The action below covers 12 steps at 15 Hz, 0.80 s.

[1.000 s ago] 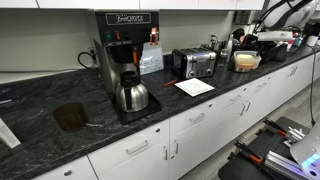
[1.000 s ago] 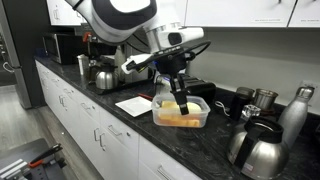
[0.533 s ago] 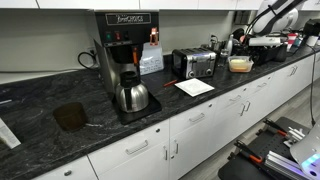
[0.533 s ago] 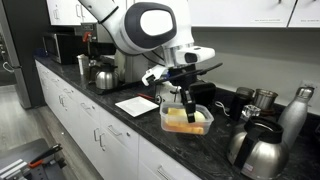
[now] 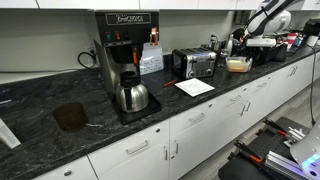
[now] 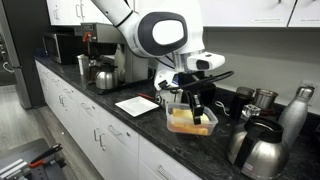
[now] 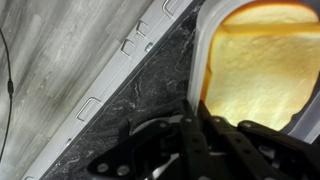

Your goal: Move the lunchbox containing bread to the right side of the countertop

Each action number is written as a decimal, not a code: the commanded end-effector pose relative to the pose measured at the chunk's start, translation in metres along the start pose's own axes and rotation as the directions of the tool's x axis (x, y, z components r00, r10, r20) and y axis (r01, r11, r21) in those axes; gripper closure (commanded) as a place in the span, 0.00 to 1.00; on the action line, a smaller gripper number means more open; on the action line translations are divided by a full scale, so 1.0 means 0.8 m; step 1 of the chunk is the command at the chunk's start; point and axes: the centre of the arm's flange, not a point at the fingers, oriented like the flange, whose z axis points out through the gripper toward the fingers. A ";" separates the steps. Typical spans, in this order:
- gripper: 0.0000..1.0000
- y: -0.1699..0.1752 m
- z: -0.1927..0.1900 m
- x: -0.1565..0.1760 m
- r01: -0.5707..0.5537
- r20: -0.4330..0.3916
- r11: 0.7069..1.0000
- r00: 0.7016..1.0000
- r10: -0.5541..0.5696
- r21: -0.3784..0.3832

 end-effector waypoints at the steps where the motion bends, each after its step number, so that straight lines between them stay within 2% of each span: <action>1: 0.98 -0.002 0.006 0.016 0.028 0.032 0.999 0.999 -0.029 0.027; 4: 0.98 -0.004 0.012 0.018 0.052 0.043 0.998 0.998 -0.053 0.031; 10: 0.96 -0.004 0.019 0.029 0.064 0.077 0.998 0.995 -0.062 -0.013; 11: 0.88 -0.005 0.020 0.032 0.061 0.087 0.998 0.994 -0.060 -0.017; 12: 0.72 -0.006 0.021 0.034 0.062 0.094 0.998 0.994 -0.059 -0.020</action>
